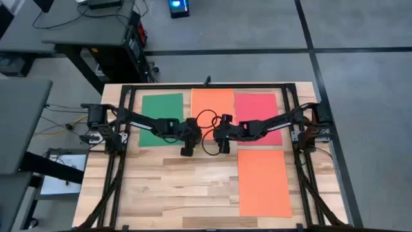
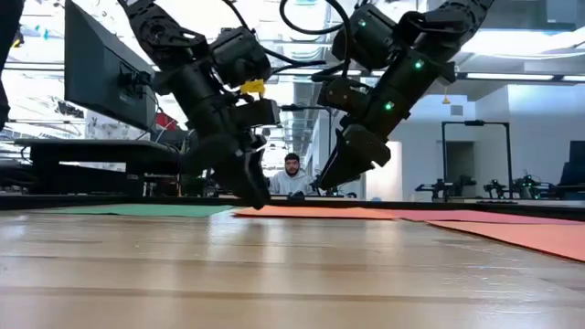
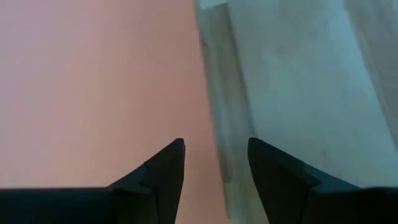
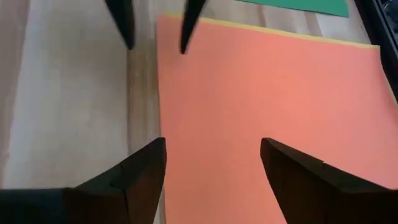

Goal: Organize paper
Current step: Put the orange paper on the bottom left of the table

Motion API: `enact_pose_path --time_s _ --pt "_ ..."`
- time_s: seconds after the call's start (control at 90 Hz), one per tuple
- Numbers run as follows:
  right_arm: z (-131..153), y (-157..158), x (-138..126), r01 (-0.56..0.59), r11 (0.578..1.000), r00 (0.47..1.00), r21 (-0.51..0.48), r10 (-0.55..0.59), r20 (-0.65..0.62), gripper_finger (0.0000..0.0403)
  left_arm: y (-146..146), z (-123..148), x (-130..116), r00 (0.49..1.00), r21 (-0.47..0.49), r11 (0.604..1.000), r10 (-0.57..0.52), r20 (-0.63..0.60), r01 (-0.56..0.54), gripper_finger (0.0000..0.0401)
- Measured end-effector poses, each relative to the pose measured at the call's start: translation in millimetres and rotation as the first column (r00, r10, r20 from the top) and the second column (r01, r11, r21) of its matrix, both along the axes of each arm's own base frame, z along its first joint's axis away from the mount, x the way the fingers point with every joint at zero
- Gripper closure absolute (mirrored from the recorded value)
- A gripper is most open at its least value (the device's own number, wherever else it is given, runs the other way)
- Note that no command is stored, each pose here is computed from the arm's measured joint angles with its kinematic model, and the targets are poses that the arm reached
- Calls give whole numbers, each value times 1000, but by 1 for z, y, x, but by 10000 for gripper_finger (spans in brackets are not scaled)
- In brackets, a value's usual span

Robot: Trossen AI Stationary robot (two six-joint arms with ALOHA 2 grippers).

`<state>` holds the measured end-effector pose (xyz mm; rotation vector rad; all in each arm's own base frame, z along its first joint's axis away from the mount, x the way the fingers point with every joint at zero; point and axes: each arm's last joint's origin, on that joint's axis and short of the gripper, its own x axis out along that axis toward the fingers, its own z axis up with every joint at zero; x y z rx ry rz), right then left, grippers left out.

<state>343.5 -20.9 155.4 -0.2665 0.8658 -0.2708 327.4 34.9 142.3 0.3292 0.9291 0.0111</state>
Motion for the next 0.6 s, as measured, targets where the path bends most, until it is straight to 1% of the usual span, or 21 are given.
enact_pose_path --time_s 0.167,0.367,0.6 --pt "0 -1 0 2 1000 1000 0 -2 1 154 0 -12 2 999 -13 1000 -2 -33 2 241" --pt "0 -1 0 0 1000 1000 -1 0 4 154 0 -11 2 999 -14 1000 5 -32 -5 241" --pt "1 0 1 0 1000 1000 0 0 12 154 2 -11 1 998 67 997 43 -42 -40 241"
